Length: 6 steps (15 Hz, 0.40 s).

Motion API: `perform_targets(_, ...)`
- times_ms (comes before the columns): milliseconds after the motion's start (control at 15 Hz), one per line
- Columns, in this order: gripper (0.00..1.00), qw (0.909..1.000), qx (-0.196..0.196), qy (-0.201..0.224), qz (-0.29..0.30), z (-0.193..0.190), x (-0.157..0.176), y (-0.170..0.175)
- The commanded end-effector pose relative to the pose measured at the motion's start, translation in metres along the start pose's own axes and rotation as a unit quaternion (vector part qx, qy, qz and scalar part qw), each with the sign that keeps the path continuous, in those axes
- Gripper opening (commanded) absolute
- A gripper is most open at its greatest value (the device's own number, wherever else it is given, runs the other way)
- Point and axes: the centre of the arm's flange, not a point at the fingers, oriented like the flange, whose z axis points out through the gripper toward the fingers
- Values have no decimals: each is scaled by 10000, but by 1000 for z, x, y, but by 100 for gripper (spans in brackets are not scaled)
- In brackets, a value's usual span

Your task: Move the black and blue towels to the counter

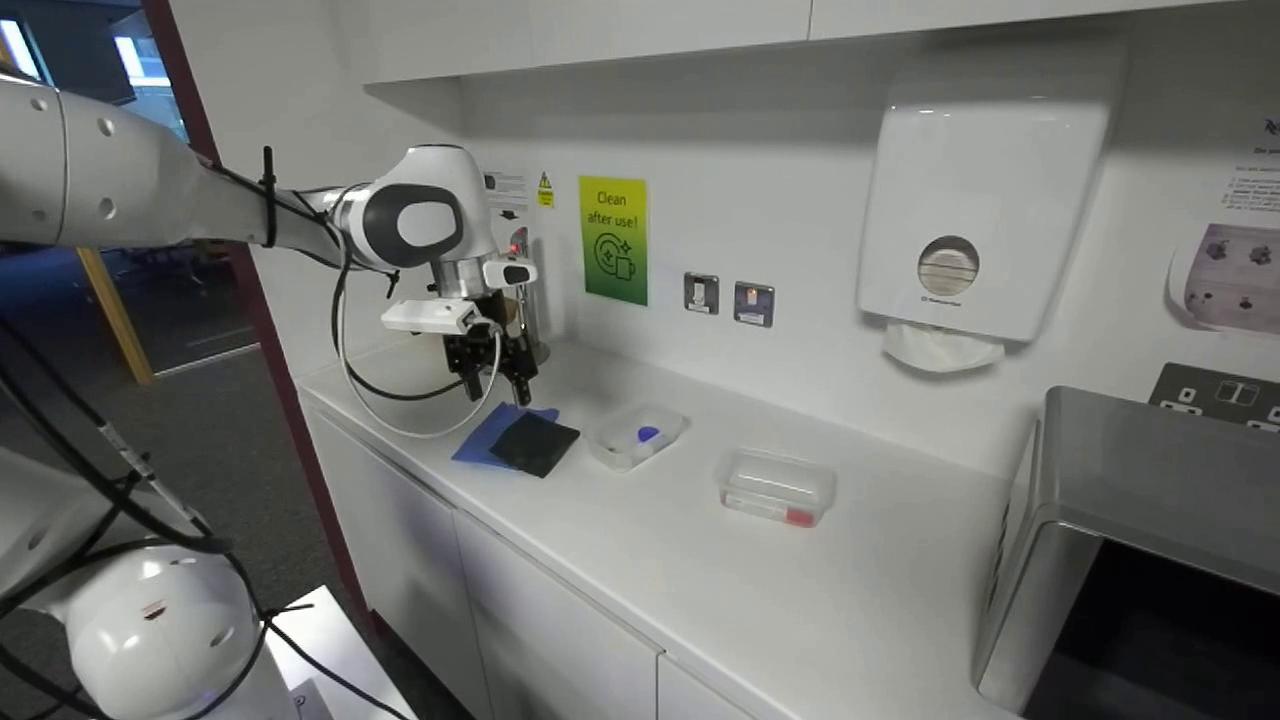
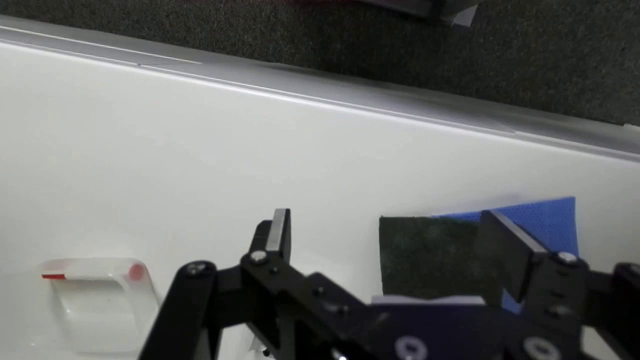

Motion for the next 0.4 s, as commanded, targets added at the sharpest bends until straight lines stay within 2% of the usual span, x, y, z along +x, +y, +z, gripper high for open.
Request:
perform_targets(0, 100, 10000, -5, 33, -1, -2, 0, 0)
perform_targets(333, 100, 10000, 26, -81, -21, 11, 6, -1)
